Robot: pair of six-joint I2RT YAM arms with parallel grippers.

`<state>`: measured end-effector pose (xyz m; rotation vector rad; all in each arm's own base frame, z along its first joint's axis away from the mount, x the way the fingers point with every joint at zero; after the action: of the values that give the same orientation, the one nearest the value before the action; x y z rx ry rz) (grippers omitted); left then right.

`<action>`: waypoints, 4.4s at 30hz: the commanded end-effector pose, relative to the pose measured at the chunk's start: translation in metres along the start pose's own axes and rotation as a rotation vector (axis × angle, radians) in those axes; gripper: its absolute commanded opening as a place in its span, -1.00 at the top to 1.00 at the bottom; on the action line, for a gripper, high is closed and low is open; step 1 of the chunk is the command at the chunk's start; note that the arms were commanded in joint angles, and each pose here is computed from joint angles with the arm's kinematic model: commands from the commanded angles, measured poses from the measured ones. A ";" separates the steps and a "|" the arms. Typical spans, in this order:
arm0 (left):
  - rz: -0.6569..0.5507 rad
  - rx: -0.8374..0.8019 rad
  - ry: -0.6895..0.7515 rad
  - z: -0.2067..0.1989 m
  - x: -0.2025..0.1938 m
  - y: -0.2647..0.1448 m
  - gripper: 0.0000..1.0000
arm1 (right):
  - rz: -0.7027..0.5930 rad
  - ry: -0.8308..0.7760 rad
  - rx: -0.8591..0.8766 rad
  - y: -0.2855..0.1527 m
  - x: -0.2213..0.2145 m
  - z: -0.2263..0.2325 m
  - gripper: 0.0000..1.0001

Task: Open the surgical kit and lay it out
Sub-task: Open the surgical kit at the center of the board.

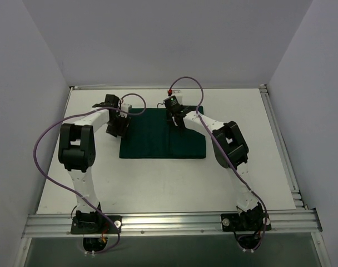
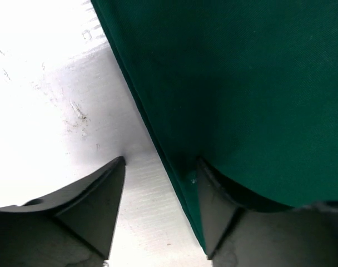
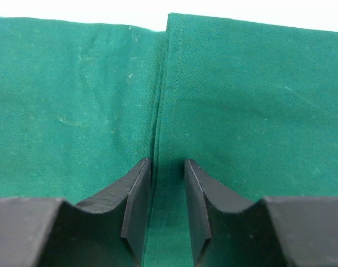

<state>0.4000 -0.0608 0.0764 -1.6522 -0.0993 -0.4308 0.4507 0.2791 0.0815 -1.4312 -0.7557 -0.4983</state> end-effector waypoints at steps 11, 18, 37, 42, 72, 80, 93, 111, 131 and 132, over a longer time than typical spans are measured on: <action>0.059 -0.044 0.000 -0.007 -0.007 0.019 -0.11 | 0.026 0.032 0.027 0.016 -0.015 0.004 0.34; 0.061 -0.030 0.005 -0.005 -0.008 0.021 0.28 | 0.042 0.030 -0.017 0.022 -0.024 -0.001 0.70; 0.071 -0.029 0.008 -0.005 -0.010 0.025 0.95 | -0.040 0.039 -0.007 -0.019 0.011 -0.010 1.00; 0.066 -0.026 0.008 -0.004 -0.010 0.025 0.95 | -0.069 0.055 0.028 -0.034 0.022 -0.015 1.00; 0.029 0.005 0.030 0.002 -0.002 0.018 0.95 | -0.055 0.295 -0.074 -0.076 -0.020 -0.241 1.00; 0.024 0.015 0.034 0.003 -0.001 0.017 0.95 | 0.016 0.349 -0.223 -0.069 -0.038 -0.306 0.71; 0.025 0.008 0.038 0.002 -0.002 0.015 0.95 | 0.097 0.465 -0.276 -0.087 -0.066 -0.324 -0.08; 0.033 0.001 0.016 0.013 -0.019 0.004 0.95 | 0.235 0.517 -0.164 -0.088 -0.140 -0.271 0.62; 0.093 -0.024 0.053 0.028 -0.080 -0.036 0.95 | 0.145 0.484 -0.168 -0.139 -0.132 -0.257 0.80; 0.098 -0.029 0.055 0.027 -0.081 -0.036 0.95 | 0.165 0.487 -0.171 -0.142 -0.135 -0.256 0.64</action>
<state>0.3336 -0.0290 0.0751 -1.7043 -0.0307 -0.4214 0.3129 -0.0009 0.0851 -1.3875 -0.2386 -0.7646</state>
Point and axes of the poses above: each gripper's point midway between its finger pads, its own y axis out along the fingers, its own z axis along the line the jaws close on, x = y × z, the point moved 6 cm from there along -y, back along the fingers, and after that the axes turned 6 degrees about -y, right-handed, at the moved point
